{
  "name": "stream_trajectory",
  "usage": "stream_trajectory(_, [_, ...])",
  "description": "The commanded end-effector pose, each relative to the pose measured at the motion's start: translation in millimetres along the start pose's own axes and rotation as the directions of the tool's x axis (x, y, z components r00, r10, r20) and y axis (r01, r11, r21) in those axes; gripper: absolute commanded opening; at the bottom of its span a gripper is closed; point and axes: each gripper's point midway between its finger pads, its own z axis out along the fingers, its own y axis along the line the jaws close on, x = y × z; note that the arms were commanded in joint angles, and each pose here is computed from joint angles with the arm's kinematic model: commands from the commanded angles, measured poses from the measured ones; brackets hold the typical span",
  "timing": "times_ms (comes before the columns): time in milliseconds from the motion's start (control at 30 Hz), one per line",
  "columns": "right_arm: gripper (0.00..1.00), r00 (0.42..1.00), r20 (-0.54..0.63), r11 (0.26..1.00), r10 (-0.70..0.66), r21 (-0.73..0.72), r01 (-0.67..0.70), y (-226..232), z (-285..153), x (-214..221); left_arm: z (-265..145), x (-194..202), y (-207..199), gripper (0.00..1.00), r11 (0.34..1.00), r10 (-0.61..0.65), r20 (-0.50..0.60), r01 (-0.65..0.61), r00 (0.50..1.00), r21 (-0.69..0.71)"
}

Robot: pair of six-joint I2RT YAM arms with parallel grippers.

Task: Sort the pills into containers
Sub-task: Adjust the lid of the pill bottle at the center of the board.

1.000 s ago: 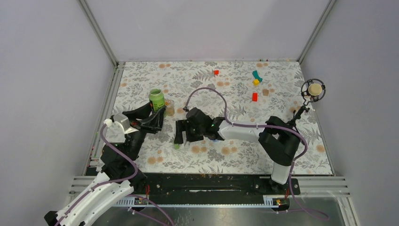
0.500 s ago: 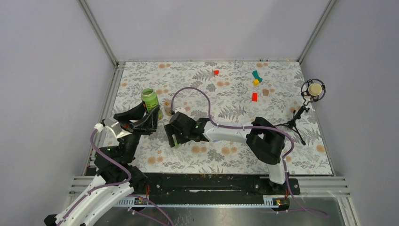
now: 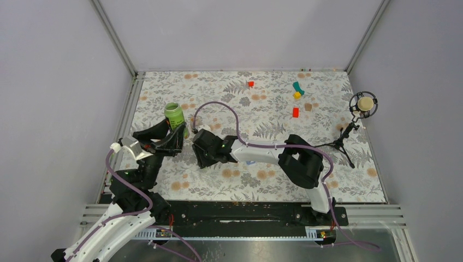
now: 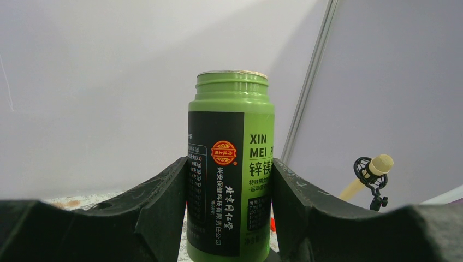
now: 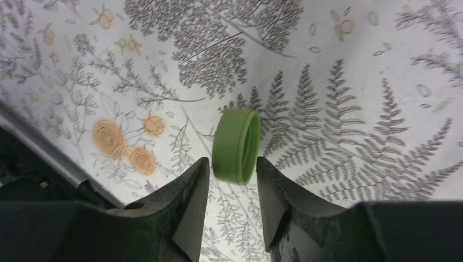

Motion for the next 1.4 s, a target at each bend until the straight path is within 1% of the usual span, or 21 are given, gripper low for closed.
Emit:
stream_trajectory(0, [0.42, 0.999, -0.004, 0.996, 0.046, -0.080, -0.046, 13, 0, -10, 4, -36, -1, 0.00, 1.000, -0.003, 0.092, 0.004, 0.996, -0.008])
stream_trajectory(33, [0.39, 0.998, -0.017, 0.993, 0.059, -0.101, -0.061, 14, 1, -9, 4, -36, -1, 0.00, 1.000, -0.003, 0.091, 0.004, 0.996, -0.007])
stream_trajectory(200, [0.29, 0.989, -0.054, 0.969, 0.141, -0.197, -0.149, 8, 4, -11, 3, -35, -1, 0.00, 1.000, -0.002, 0.087, 0.003, 0.996, -0.010])
stream_trajectory(367, [0.22, 0.963, -0.097, 0.908, 0.250, -0.323, -0.268, 1, 8, -16, 3, -35, -1, 0.00, 1.000, 0.001, 0.084, 0.000, 0.996, -0.010])
stream_trajectory(500, [0.23, 0.941, -0.119, 0.862, 0.315, -0.380, -0.337, -8, 9, -15, 3, -35, 0, 0.00, 1.000, 0.004, 0.081, -0.003, 0.997, -0.012])
stream_trajectory(667, [0.27, 0.910, -0.158, 0.789, 0.382, -0.456, -0.411, -13, 10, -14, 4, -34, 0, 0.00, 1.000, 0.005, 0.078, -0.004, 0.997, -0.013])
stream_trajectory(867, [0.31, 0.891, -0.151, 0.773, 0.427, -0.450, -0.447, -24, 11, -10, 4, -33, 0, 0.00, 1.000, 0.007, 0.073, -0.006, 0.997, -0.014])
stream_trajectory(1067, [0.32, 0.885, -0.144, 0.749, 0.444, -0.482, -0.454, -23, 6, -15, 5, -32, -1, 0.00, 1.000, 0.005, 0.070, -0.004, 0.998, -0.010])
stream_trajectory(1200, [0.28, 0.887, -0.141, 0.746, 0.439, -0.493, -0.447, -21, 4, -17, 5, -33, -1, 0.00, 1.000, 0.004, 0.072, -0.004, 0.997, -0.011])
stream_trajectory(1367, [0.16, 0.892, -0.142, 0.738, 0.429, -0.514, -0.436, -22, 1, -14, 4, -33, -1, 0.00, 1.000, 0.007, 0.070, -0.006, 0.998, -0.011])
